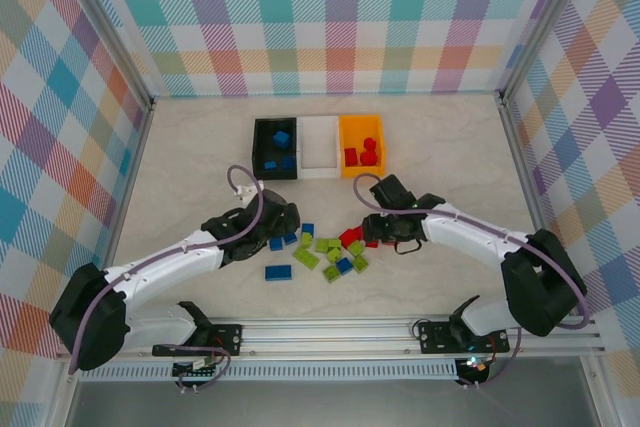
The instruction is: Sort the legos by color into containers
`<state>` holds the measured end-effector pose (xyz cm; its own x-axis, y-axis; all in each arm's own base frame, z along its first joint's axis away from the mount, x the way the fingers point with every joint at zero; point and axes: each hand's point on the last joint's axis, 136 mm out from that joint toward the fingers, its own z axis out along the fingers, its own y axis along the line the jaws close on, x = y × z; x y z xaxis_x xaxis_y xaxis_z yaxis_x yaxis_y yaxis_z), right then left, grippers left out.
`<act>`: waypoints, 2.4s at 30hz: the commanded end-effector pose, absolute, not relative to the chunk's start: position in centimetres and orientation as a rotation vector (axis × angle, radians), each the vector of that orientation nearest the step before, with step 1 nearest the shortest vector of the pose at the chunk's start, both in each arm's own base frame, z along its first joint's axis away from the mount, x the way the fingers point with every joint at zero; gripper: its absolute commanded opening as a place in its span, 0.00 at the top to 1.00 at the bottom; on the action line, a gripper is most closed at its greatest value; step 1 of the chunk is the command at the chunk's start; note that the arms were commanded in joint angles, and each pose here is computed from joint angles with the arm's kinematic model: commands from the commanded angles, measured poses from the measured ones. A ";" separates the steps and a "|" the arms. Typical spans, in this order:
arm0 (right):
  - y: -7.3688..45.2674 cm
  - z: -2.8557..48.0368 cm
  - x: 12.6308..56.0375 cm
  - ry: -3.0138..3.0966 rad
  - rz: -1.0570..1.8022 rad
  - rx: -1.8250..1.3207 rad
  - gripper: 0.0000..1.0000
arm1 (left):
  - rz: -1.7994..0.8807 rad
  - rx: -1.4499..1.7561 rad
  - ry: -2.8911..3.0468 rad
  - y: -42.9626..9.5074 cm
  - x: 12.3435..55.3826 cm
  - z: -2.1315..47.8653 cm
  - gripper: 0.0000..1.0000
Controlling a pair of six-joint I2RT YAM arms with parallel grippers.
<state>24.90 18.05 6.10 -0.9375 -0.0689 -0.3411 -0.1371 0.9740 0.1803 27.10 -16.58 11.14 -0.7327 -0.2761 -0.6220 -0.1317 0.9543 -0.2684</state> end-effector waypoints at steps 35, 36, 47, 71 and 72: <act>19.2 1.9 24.3 2.874 0.193 -0.107 0.58 | -0.229 -0.285 2.374 -15.6 26.6 11.4 0.00; 19.1 2.2 24.4 2.864 0.191 -0.109 0.61 | -0.230 -0.287 2.373 -15.6 26.6 11.5 0.00; 19.8 11.7 26.4 2.655 0.325 -0.155 0.70 | -0.244 -0.269 2.374 -15.7 26.4 11.7 0.00; 22.3 11.5 52.2 2.565 0.266 0.080 0.50 | -0.217 -0.290 2.442 -14.1 24.3 10.3 0.00; 22.3 12.0 52.2 2.553 0.273 0.079 0.45 | -0.209 -0.285 2.450 -14.2 24.3 10.2 0.00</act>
<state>51.95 22.15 9.20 -0.8574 0.1047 -0.5039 0.0087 0.9819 0.1892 25.21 -14.47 11.10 -0.7315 -0.2775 -0.6228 -0.1480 0.9563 -0.2522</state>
